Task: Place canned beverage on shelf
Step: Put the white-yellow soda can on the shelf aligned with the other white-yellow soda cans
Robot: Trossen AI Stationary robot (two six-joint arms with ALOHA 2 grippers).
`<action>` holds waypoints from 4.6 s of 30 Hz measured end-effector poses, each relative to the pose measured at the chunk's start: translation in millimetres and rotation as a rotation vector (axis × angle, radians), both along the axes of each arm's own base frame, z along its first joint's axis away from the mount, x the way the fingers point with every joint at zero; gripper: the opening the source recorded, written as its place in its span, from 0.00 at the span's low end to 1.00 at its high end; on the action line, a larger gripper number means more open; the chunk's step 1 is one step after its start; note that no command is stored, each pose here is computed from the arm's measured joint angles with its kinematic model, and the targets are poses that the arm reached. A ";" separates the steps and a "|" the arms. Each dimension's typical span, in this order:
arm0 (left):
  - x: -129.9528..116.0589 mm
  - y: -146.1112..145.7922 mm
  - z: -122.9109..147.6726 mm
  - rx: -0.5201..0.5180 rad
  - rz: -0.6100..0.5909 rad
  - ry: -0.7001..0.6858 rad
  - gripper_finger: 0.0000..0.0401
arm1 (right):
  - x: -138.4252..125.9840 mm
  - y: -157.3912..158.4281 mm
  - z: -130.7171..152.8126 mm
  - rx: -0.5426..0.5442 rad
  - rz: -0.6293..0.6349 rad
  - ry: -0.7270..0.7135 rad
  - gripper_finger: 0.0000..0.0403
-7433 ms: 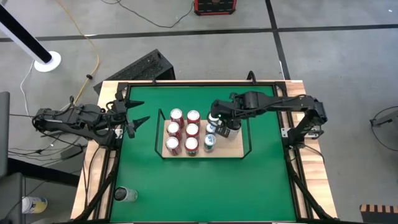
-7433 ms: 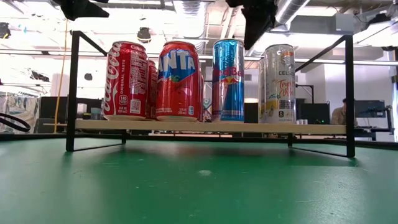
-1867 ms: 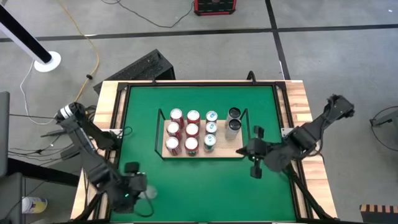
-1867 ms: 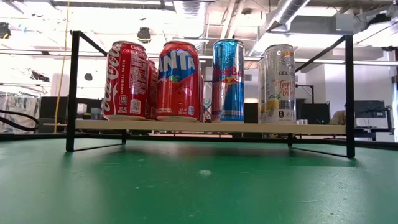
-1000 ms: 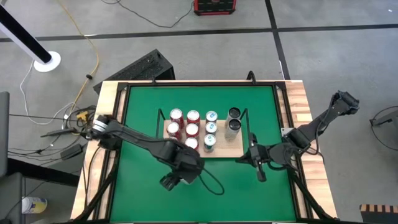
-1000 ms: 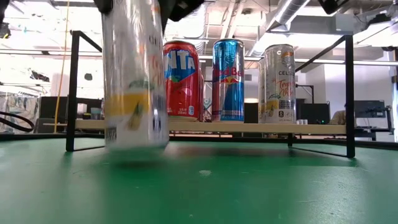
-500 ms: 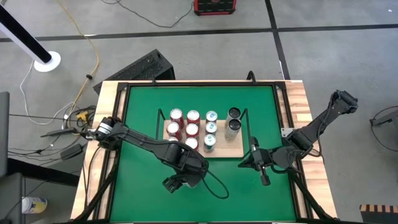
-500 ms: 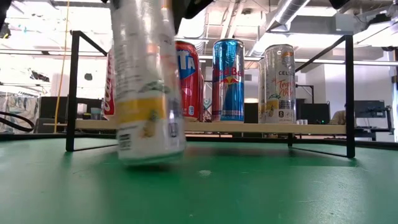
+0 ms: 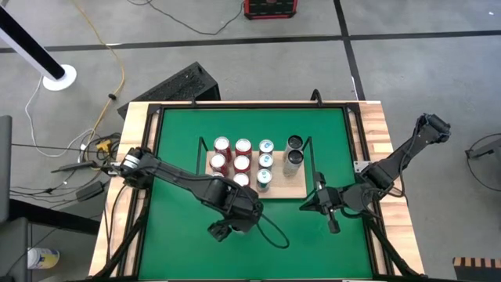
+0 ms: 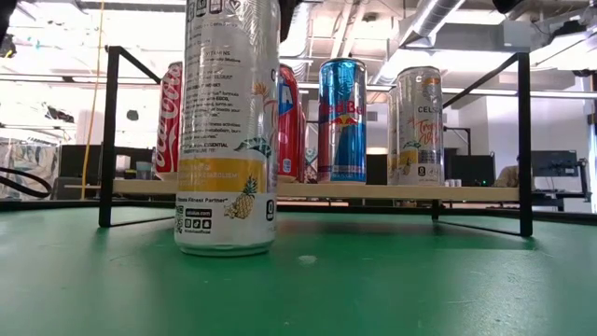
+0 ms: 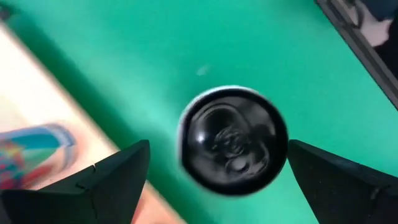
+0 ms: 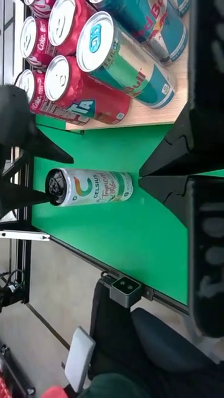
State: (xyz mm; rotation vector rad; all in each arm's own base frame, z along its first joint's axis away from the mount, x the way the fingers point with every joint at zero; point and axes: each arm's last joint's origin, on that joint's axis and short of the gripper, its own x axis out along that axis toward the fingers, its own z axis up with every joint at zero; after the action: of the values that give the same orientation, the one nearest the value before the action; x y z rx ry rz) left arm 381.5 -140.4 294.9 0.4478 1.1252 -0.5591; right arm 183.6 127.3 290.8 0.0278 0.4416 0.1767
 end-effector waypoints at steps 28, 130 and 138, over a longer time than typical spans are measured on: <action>-13.4 -22.2 50.6 -0.472 1.295 0.023 0.91 | -3.1 0.5 -5.6 -0.036 0.080 0.069 0.05; 18.4 -27.6 2.8 -0.078 0.421 0.077 0.91 | -8.2 1.7 -12.7 0.005 0.178 0.182 0.07; 7.9 -21.7 37.8 -0.055 0.453 0.062 0.92 | -7.8 1.3 -12.6 0.007 0.175 0.181 0.07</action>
State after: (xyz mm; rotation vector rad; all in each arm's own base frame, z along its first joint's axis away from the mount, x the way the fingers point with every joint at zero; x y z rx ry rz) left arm 389.4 -162.1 332.7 0.1193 1.2209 -0.2063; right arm 175.8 128.5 278.1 0.0117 0.6247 0.3497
